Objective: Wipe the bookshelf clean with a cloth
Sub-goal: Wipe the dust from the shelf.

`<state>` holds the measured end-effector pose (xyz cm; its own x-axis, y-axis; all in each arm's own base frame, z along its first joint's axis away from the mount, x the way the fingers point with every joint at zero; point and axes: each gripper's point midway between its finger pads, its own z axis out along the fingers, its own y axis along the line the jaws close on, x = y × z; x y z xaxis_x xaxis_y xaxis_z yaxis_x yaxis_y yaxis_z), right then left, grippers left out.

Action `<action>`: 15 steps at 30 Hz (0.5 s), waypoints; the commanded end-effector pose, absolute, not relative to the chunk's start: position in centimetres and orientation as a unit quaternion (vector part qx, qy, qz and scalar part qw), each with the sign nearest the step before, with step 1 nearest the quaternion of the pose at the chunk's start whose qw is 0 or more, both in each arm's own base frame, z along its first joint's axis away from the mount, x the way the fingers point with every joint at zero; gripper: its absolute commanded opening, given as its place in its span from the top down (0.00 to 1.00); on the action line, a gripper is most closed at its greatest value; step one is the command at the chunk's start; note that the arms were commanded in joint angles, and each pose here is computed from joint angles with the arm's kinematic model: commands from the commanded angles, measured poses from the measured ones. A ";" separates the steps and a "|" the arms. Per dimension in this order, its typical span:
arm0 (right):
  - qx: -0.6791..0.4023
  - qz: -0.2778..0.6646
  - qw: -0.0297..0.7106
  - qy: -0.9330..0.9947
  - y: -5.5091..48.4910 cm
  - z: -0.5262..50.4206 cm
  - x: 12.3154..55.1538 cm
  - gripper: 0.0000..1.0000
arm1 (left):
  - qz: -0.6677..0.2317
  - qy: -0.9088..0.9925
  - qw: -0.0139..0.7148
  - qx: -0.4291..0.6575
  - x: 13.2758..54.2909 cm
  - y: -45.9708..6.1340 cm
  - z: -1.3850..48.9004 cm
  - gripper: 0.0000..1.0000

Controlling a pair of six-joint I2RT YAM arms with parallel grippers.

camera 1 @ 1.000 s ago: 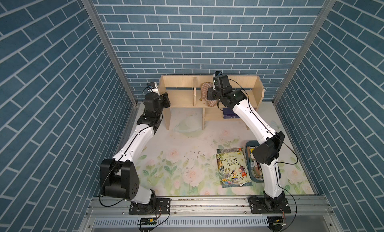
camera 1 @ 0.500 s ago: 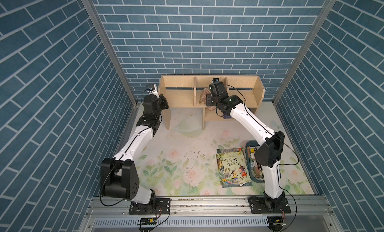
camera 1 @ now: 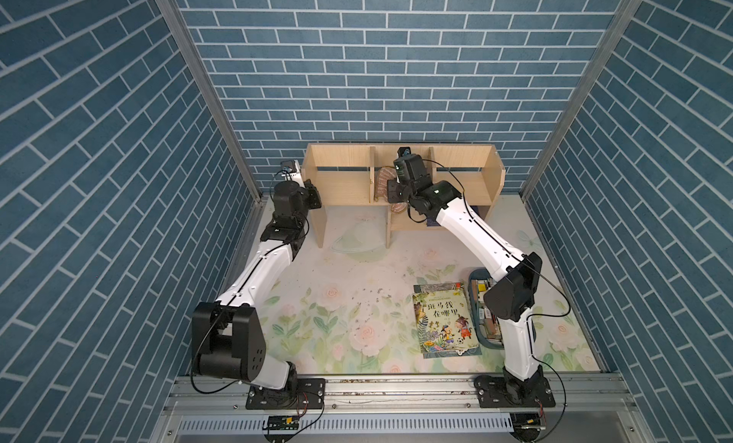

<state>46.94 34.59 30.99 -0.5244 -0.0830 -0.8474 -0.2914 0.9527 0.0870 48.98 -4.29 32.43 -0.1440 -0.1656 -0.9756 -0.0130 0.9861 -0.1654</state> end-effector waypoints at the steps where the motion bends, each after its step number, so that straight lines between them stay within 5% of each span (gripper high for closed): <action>1: -0.106 0.086 0.517 0.845 31.0 36.7 45.1 1.00 | -0.111 0.762 0.635 -0.062 49.0 -6.2 31.1 1.00; 8: -0.019 0.031 0.580 0.814 20.8 43.8 43.3 1.00 | -0.113 0.763 0.633 -0.059 49.1 -6.3 31.0 1.00; 15: 0.065 0.029 0.550 0.832 13.2 40.2 45.3 1.00 | -0.116 0.763 0.633 -0.054 49.1 -6.5 31.1 1.00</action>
<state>43.26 13.12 45.35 -0.2841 0.1347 -0.9493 0.0525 0.9908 0.1249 48.99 -4.32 32.43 -0.1448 -0.1623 -0.9761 -0.0088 0.9866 -0.1628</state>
